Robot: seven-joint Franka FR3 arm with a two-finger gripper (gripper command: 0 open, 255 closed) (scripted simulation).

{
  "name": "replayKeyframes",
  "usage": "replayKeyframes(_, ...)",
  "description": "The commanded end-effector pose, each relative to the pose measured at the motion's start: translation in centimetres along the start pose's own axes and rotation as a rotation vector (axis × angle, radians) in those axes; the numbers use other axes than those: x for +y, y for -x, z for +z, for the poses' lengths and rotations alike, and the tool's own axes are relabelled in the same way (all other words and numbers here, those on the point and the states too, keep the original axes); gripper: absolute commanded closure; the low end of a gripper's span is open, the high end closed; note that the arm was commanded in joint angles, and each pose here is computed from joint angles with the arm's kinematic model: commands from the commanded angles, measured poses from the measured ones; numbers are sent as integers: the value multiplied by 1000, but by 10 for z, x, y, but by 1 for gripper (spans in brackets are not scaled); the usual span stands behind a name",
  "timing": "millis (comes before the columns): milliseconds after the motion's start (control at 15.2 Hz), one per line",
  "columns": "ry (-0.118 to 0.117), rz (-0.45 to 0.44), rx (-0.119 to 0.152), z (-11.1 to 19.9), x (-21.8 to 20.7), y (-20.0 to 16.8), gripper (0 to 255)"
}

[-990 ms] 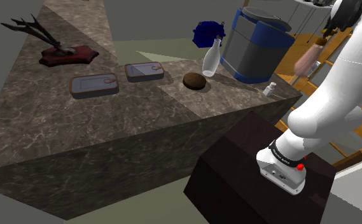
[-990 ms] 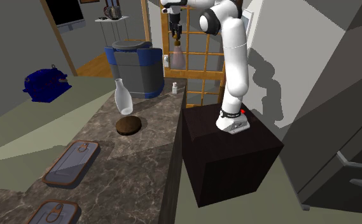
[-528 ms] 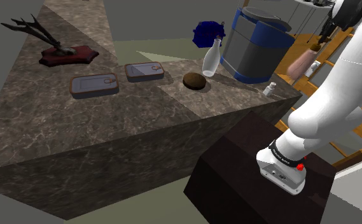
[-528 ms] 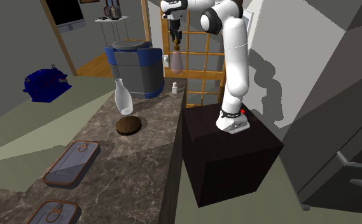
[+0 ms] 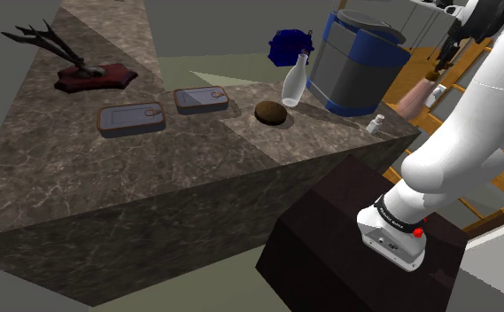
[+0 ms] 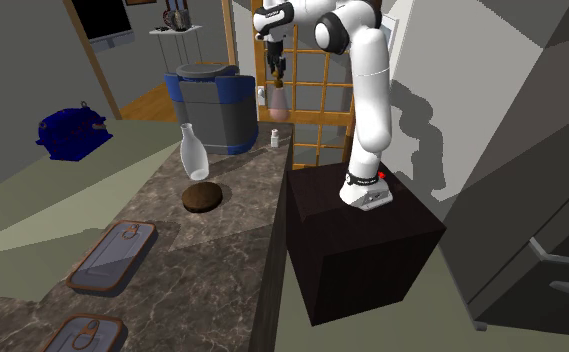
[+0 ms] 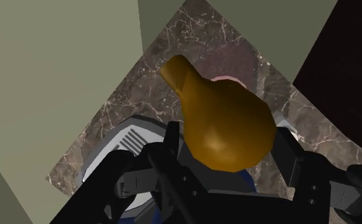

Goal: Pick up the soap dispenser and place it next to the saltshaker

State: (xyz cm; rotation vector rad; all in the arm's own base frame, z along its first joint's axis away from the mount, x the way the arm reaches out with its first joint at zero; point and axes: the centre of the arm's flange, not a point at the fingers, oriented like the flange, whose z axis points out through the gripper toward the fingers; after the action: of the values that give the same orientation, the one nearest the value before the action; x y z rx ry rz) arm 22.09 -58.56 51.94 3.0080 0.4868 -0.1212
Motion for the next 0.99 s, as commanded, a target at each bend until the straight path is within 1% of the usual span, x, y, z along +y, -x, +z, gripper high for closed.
replayKeyframes(0,1,0,0,10,-2,-1,255)
replayKeyframes(528,1,0,0,53,-5,-5,255)
replayKeyframes(924,1,0,0,53,-5,-5,255)
